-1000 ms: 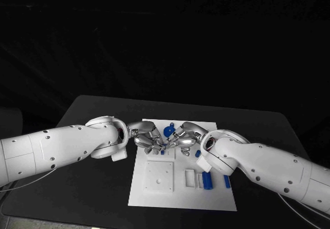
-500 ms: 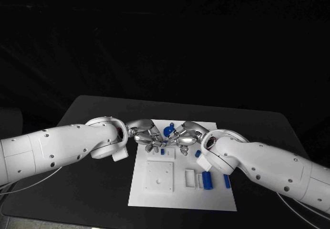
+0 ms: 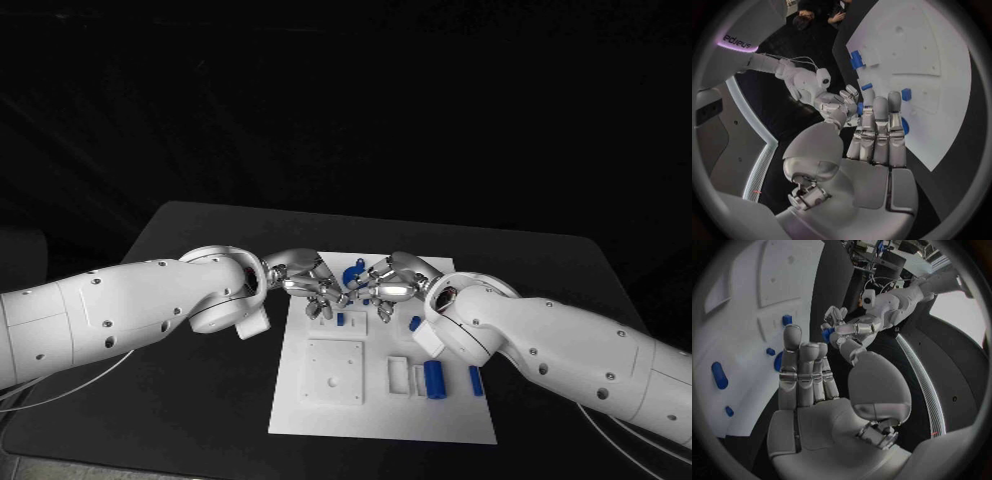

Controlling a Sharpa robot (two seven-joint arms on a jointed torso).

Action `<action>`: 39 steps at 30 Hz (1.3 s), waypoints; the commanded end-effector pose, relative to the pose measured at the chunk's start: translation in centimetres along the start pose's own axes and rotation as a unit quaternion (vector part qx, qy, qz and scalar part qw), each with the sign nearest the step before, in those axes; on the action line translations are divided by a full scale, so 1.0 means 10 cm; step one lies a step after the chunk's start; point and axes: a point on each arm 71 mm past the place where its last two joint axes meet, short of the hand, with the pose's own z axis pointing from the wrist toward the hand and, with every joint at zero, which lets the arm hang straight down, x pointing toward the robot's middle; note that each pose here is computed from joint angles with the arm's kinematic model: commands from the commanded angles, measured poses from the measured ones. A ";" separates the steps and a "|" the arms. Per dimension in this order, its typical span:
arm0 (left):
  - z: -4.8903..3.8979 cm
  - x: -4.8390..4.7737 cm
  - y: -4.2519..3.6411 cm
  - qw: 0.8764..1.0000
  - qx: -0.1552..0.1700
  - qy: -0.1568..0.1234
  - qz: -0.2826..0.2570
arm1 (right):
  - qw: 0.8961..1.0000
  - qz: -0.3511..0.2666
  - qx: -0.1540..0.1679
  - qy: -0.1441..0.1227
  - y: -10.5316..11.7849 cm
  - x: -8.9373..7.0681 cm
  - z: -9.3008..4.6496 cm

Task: Assemble the parts on the task board

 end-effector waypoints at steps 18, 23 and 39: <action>-0.007 -0.004 0.125 0.994 -0.096 0.011 -0.057 | 0.995 0.072 -0.008 -0.063 -0.21 -0.31 -0.10; -0.030 -0.031 0.200 0.988 -0.147 0.003 -0.054 | 0.994 0.073 -0.009 -0.080 -0.26 -0.44 -0.14; 0.023 -0.244 0.148 0.959 -0.279 0.009 0.050 | 0.989 0.064 0.003 -0.137 -0.51 -0.94 -0.27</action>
